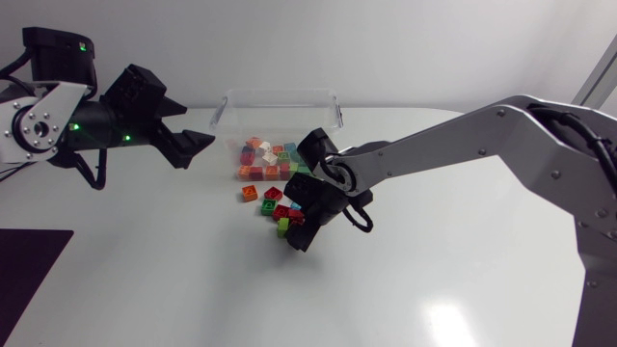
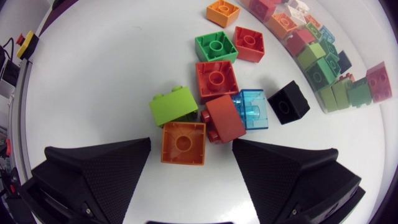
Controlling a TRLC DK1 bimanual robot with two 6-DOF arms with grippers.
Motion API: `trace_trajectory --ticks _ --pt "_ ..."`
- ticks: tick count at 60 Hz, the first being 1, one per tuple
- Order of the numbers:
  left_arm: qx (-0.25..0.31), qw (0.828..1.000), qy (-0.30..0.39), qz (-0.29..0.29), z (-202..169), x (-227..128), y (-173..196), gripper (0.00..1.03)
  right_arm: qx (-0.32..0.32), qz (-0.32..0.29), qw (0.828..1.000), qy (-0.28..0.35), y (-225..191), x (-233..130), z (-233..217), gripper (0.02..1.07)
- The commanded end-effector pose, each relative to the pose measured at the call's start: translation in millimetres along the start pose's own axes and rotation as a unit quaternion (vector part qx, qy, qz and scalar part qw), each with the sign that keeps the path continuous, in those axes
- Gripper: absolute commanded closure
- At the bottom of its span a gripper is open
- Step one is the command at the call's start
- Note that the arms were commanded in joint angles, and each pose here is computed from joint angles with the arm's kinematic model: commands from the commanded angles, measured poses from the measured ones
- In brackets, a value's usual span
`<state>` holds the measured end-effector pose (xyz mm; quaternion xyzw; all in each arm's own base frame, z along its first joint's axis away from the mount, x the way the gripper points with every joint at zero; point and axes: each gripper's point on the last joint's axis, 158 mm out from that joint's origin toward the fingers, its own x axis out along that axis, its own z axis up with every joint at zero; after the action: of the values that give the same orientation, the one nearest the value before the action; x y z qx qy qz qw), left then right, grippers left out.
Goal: Place the duplo bricks in the container
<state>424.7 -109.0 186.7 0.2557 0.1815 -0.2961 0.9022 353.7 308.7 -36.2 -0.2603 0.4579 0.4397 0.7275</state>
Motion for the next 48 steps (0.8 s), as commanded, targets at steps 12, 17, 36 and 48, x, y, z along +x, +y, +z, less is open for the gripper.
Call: trace_trajectory --ticks 12,17,36,48 --pt "0.032 0.998 0.032 -0.042 -37 -1 -37 0.04 -0.012 0.002 1.000 0.014 0 10 -6 0.50" --pt "0.043 0.996 0.044 -0.064 -49 2 -55 0.04 -0.013 0.001 1.000 0.012 2 4 -8 0.62" --pt "0.102 0.978 0.078 -0.163 -85 22 -129 0.04 -0.011 -0.007 1.000 -0.005 7 -32 -15 0.75" --pt "0.146 0.963 0.077 -0.212 -98 49 -170 0.04 -0.006 -0.019 0.999 -0.030 5 -70 -14 0.75"
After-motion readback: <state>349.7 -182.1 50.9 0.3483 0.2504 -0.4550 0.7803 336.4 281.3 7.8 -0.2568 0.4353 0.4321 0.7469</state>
